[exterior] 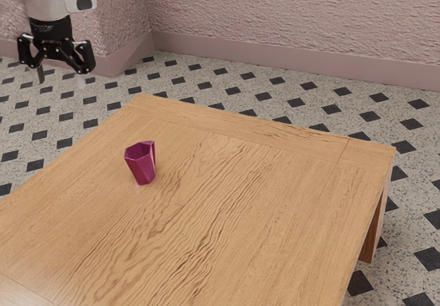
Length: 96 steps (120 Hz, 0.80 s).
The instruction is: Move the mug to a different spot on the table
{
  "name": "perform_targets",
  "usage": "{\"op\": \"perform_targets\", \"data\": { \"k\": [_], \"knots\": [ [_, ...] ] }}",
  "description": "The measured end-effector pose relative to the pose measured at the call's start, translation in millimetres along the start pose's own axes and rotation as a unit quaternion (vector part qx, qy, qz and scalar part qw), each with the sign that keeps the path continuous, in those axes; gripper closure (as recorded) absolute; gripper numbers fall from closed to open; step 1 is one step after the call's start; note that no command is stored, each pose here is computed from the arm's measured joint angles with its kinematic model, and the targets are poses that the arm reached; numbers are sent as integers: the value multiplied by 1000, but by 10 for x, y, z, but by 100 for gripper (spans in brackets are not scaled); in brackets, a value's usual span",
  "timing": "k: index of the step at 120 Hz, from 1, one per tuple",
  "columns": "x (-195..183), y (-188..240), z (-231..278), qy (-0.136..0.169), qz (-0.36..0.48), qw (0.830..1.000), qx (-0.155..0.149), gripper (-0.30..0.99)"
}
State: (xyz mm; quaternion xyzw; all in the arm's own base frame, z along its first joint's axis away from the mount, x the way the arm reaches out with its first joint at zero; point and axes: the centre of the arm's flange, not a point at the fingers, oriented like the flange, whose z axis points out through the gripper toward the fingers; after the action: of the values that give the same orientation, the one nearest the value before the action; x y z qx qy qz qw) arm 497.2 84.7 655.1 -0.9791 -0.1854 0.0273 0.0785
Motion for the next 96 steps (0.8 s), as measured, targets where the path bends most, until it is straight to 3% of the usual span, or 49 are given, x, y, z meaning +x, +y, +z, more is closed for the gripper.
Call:
{"op": "perform_targets", "data": {
  "k": [26,50,71,96],
  "knots": [
    [73,200,104,3,5,1000,2,0],
    [742,559,1023,-24,5,1000,11,0],
    [1063,894,1734,-50,1,999,7,0],
    [1405,980,2154,-53,-15,998,3,0]
  ]
}}
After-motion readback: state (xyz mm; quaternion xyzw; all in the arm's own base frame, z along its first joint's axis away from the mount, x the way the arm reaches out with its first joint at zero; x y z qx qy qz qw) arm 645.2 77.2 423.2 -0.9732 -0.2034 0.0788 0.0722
